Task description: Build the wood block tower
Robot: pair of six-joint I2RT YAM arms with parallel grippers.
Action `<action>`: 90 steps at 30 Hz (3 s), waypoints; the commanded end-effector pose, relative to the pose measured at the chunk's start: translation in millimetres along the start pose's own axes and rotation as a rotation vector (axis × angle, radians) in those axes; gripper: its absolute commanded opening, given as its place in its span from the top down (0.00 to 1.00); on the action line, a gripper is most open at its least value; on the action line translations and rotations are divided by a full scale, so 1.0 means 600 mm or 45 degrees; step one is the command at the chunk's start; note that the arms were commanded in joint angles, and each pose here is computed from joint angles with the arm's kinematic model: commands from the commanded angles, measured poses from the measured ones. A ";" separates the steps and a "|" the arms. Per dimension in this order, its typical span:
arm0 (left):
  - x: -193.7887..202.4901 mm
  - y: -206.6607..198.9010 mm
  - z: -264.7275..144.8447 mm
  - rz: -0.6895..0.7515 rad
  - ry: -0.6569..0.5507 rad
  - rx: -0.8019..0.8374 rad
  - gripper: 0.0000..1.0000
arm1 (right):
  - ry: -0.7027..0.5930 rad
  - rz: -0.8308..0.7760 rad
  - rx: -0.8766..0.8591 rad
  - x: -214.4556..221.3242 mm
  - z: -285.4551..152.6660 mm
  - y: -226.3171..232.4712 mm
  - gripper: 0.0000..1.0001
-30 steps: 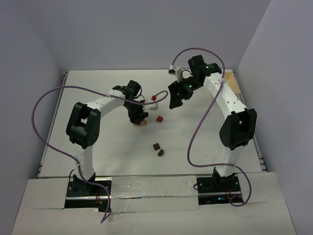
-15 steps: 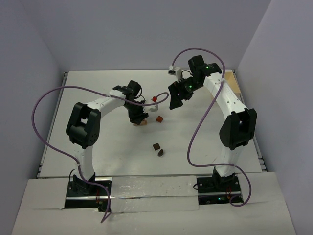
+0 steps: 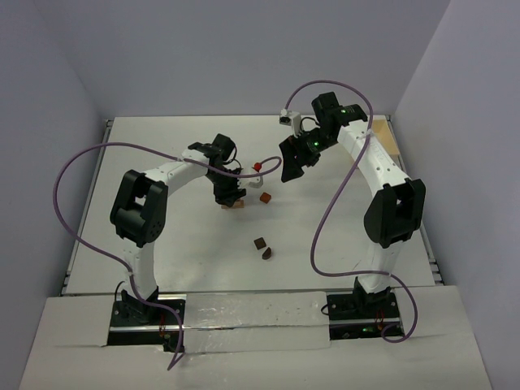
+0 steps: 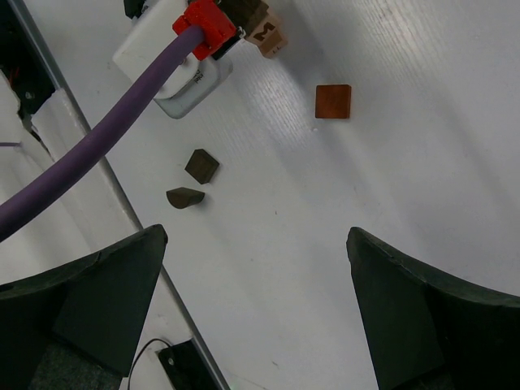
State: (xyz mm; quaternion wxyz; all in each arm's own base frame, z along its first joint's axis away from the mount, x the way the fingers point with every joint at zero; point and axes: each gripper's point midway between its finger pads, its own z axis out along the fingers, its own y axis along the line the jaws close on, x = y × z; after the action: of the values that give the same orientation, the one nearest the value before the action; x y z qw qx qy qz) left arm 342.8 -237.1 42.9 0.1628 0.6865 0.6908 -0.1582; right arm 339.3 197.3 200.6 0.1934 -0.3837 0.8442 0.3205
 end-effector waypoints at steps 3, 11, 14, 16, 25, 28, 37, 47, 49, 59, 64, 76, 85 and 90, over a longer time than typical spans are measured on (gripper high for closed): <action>-0.015 -0.012 -0.016 0.087 -0.040 0.017 0.49 | -0.037 -0.030 -0.010 -0.018 -0.013 0.006 0.00; -0.016 -0.014 -0.013 0.114 -0.040 0.025 0.54 | -0.036 -0.030 -0.015 -0.017 -0.013 0.007 0.00; -0.017 -0.013 -0.014 0.113 -0.036 0.028 0.54 | -0.031 -0.028 -0.022 -0.017 -0.012 0.007 0.00; -0.017 -0.014 -0.014 0.111 -0.031 0.031 0.53 | -0.029 -0.027 -0.025 -0.016 -0.011 0.007 0.00; -0.025 -0.012 -0.016 0.081 -0.038 0.032 0.46 | -0.029 -0.026 -0.028 -0.019 -0.011 0.007 0.00; -0.031 -0.006 -0.022 0.068 -0.045 0.016 0.44 | -0.028 -0.023 -0.026 -0.019 -0.011 0.007 0.00; -0.073 0.042 -0.091 0.054 -0.077 -0.161 0.32 | -0.050 -0.035 -0.006 -0.028 -0.020 0.010 0.00; -0.132 0.074 -0.298 -0.001 -0.319 -0.499 0.28 | -0.103 -0.084 0.054 -0.032 -0.044 0.021 0.00; -0.133 0.057 -0.337 -0.007 -0.392 -0.558 0.26 | -0.121 -0.101 0.067 -0.032 -0.050 0.026 0.00; -0.058 -0.031 -0.374 -0.537 -0.713 -0.598 0.01 | -0.279 -0.025 0.195 -0.066 -0.031 0.000 0.00; 0.021 -0.004 -0.384 -1.003 -0.898 -0.603 0.01 | -0.335 0.073 0.201 -0.088 0.002 -0.002 0.00; 0.076 -0.019 -0.401 -1.034 -0.987 -0.714 0.01 | -0.202 -0.454 0.154 -0.120 0.095 0.071 0.00; 0.094 -0.016 -0.420 -1.050 -1.054 -0.642 0.03 | 0.161 -0.770 0.010 -0.132 0.180 0.059 0.06; 0.101 -0.019 -0.420 -1.050 -1.070 -0.630 0.03 | 0.308 -1.027 -0.077 -0.087 0.241 0.085 0.07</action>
State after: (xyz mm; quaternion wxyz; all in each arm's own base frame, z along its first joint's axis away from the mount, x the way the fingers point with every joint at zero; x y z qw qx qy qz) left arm 326.8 -69.4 217.2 0.4693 0.1572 0.8204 -0.2865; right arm 402.0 348.5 179.2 0.2774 -0.6181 0.7035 0.2145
